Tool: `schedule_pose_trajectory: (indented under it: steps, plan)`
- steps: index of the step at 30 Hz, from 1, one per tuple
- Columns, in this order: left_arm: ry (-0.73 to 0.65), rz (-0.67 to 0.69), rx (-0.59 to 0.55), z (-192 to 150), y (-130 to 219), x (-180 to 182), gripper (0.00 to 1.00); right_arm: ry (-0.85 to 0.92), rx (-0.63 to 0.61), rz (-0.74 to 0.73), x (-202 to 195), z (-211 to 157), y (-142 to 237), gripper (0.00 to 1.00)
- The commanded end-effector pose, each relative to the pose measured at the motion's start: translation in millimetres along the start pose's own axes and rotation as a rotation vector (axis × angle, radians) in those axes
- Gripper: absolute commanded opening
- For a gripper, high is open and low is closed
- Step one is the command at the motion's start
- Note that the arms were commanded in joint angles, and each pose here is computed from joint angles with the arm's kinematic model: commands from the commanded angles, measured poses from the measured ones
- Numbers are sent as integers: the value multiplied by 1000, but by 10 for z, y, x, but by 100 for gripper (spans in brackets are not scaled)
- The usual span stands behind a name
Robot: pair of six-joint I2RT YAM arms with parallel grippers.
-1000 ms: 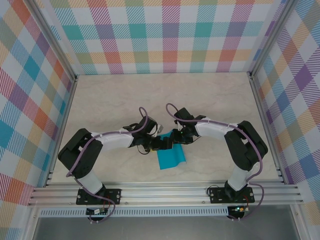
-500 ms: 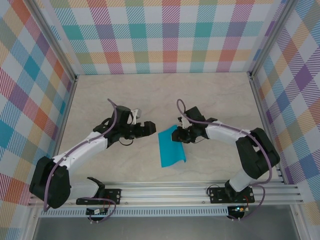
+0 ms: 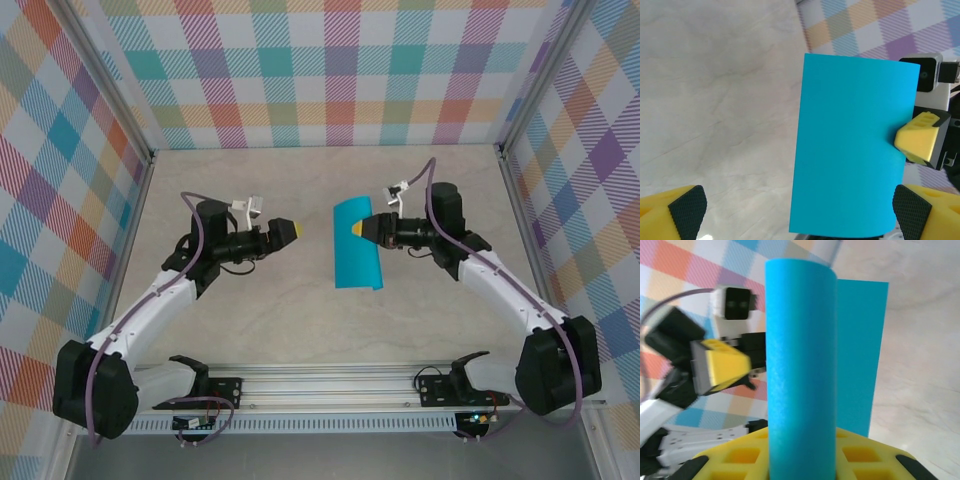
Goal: Fold a paper plane with a square sheet of paper (fold left side to right side)
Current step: Pick up the square sheet of paper from the bottom-center of the table, then place a square sheet of paper at the center of the table.
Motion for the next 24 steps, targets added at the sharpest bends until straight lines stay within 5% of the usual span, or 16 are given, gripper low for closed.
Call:
schedule_pose_trajectory:
  steps: [1, 10, 24]
  plan:
    - [-70, -189, -70, 305, 45, -393, 99, 72, 24, 147, 492, 86, 98, 26]
    - [-150, -317, -44, 353, -49, -781, 99, 50, -3, 212, 764, 142, 172, 26]
    - [-119, -374, 52, 219, -478, -871, 94, 48, -28, 217, 822, 108, 218, 26]
Point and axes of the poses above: each hand's point on the last joint's axis, 136 mm out from that joint toward the fingers, its own y axis back along the fingers, its own x axis along the line the jaws close on, z = x × y, the point moved 6 cm from there along y, back along the fingers, and after that the axes turned 7 degrees about -y, right-handed, at the moved point
